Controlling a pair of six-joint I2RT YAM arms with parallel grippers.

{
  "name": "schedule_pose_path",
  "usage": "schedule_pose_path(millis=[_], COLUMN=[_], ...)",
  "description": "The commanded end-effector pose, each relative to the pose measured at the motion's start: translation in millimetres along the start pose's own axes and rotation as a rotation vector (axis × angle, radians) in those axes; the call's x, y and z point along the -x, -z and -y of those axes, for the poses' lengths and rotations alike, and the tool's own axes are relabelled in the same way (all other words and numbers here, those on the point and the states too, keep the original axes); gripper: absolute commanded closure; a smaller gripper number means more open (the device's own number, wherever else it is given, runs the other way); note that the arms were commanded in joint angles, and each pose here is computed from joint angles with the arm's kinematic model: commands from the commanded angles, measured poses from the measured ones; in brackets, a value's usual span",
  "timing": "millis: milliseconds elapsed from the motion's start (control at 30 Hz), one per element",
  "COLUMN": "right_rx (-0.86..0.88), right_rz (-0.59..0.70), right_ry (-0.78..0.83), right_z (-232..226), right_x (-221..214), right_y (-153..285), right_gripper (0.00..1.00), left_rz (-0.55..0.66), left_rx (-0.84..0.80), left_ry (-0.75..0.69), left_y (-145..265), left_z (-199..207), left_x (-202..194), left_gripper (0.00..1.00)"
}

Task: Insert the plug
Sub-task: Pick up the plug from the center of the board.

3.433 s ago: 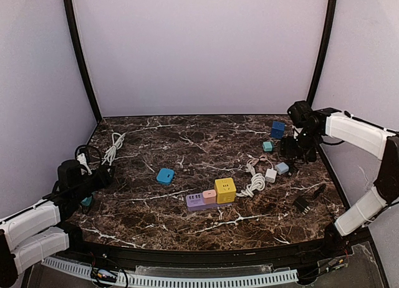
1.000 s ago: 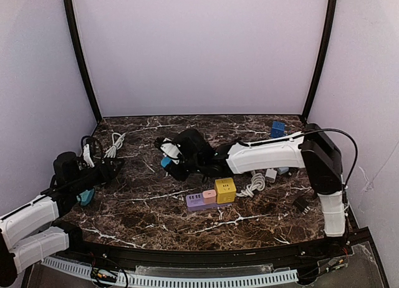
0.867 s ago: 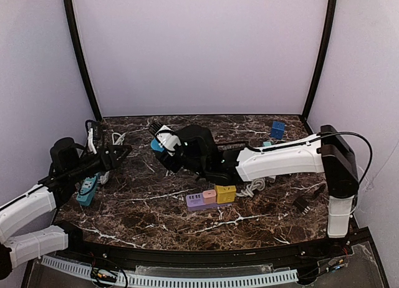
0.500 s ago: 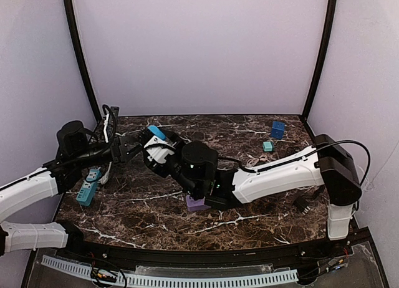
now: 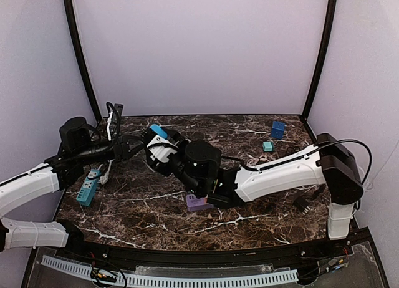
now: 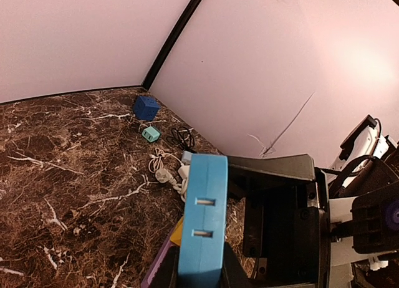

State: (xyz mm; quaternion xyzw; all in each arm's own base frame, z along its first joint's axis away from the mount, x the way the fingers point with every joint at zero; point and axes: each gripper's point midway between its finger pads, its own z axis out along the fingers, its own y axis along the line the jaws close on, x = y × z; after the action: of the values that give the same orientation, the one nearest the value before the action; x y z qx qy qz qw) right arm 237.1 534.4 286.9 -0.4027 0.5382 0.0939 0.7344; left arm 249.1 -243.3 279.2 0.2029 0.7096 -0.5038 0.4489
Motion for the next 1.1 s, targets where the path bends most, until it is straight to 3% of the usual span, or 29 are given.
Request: schedule_pose_path(millis=[0, 67, 133, 333, 567, 667, 800, 967, 1067], right_rx=[0.08, 0.125, 0.25, 0.793, 0.867, 0.876, 0.885, 0.913, 0.928], right_rz=[-0.004, -0.081, -0.145, -0.225, -0.305, -0.301, -0.292, -0.283, -0.289], right_ry=[-0.007, -0.016, -0.076, -0.374, -0.379, -0.367, -0.362, -0.395, -0.419], right_z=[-9, -6, -1, 2, 2, 0, 0, -1, -2], right_x=[11, -2, -5, -7, -33, -34, -35, -40, -45], right_y=[6, 10, 25, 104, 121, 115, 112, 115, 117], right_gripper=[0.45, 0.16, 0.02, 0.01, 0.03, 0.06, 0.19, 0.55, 0.68], left_rz=[0.002, -0.01, -0.026, -0.144, -0.265, -0.315, -0.357, -0.374, -0.374], left_rx=[-0.013, -0.032, -0.068, -0.179, -0.283, -0.31, -0.331, -0.351, -0.36], left_ry=[-0.037, -0.108, -0.219, -0.485, -0.583, -0.616, -0.635, -0.679, -0.679], left_y=[-1, 0, 1, 1, -18, -26, -34, -43, -49], left_z=[5, 8, 14, 26, 54, 64, 71, 77, 80], left_x=[2, -1, -6, -35, -54, -61, -65, -70, -69], left_gripper=[0.99, 0.99, 0.99, 0.99, 0.99, 0.99, 0.99, 0.99, 0.99])
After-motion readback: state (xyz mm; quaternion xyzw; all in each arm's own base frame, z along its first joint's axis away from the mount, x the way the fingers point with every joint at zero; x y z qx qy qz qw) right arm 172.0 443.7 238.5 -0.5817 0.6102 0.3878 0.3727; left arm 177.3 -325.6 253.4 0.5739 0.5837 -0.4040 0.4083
